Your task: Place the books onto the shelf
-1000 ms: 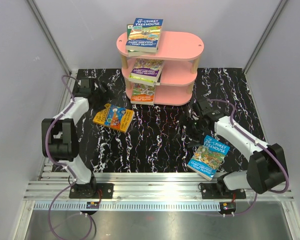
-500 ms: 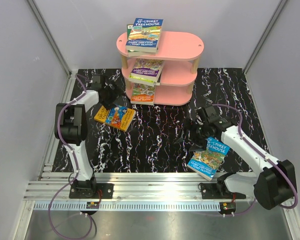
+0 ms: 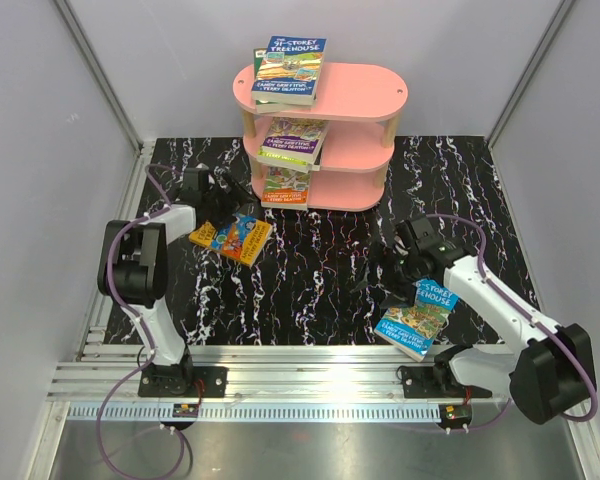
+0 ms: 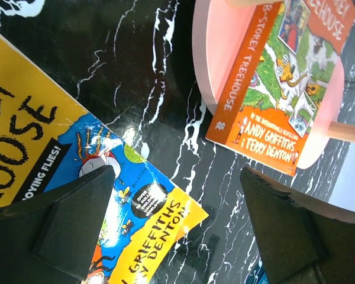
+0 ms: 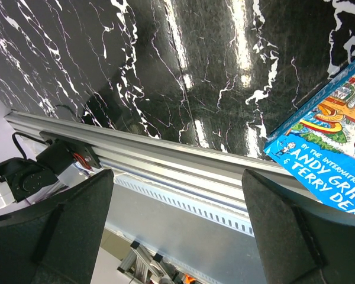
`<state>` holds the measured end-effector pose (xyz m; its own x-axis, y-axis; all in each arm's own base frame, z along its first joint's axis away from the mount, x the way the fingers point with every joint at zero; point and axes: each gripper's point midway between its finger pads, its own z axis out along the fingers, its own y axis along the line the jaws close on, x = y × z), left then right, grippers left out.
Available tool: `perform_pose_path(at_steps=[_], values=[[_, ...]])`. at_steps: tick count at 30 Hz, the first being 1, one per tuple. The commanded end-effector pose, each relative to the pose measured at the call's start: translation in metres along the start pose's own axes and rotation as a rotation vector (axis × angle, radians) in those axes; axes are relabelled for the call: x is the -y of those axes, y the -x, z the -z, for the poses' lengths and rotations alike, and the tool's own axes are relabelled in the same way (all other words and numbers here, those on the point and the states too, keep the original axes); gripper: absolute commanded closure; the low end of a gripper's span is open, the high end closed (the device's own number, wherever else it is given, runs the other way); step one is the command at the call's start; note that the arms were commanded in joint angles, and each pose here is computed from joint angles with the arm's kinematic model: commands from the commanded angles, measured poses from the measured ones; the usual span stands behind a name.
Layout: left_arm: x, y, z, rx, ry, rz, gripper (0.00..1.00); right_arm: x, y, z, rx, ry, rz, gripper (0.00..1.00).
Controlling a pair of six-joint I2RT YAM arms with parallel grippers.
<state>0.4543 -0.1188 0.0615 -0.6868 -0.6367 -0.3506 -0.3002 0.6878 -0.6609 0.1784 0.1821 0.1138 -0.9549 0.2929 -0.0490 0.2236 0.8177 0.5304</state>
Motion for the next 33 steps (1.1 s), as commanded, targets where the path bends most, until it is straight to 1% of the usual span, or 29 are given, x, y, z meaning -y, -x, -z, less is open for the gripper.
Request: perform_pose_path(at_steps=[1,5,7,9,12,19,23,26,30,31,32,33], values=[[-0.025,-0.035,-0.004,-0.097,0.051,0.021,0.01,-0.001,-0.005,0.007,0.009,0.026,-0.008,0.04],[0.011,0.0,-0.003,-0.015,-0.024,0.025,0.01,0.002,-0.009,0.012,0.017,0.025,-0.01,0.04],[0.024,0.014,-0.004,0.008,-0.048,0.033,0.01,0.003,-0.011,0.016,0.024,0.024,-0.008,0.04],[0.025,0.015,-0.011,-0.004,-0.044,0.056,0.01,0.005,-0.013,0.019,0.033,0.017,-0.009,0.04],[0.017,0.013,-0.02,-0.026,0.007,0.076,0.01,0.007,-0.015,0.025,0.051,0.014,-0.006,0.03],[-0.016,-0.023,-0.032,-0.139,0.106,0.089,0.01,0.005,-0.012,0.029,0.063,0.012,0.007,0.03],[-0.024,-0.034,-0.033,-0.165,0.107,0.07,0.01,0.004,-0.012,0.025,0.052,0.021,0.003,0.03],[-0.03,-0.044,-0.031,-0.216,0.141,0.062,0.01,0.003,-0.011,0.021,0.041,0.021,0.005,0.03],[-0.037,-0.065,-0.008,-0.236,0.159,0.046,0.01,0.003,-0.007,0.013,0.039,0.025,0.005,0.03],[-0.056,-0.087,0.001,-0.274,0.191,0.05,0.01,0.002,-0.006,0.011,0.038,0.031,0.005,0.03],[-0.05,-0.094,0.013,-0.269,0.173,0.029,0.01,0.002,-0.006,0.009,0.034,0.032,0.005,0.03],[-0.055,-0.104,0.021,-0.282,0.179,0.021,0.01,0.002,-0.004,0.006,0.034,0.034,0.005,0.03]])
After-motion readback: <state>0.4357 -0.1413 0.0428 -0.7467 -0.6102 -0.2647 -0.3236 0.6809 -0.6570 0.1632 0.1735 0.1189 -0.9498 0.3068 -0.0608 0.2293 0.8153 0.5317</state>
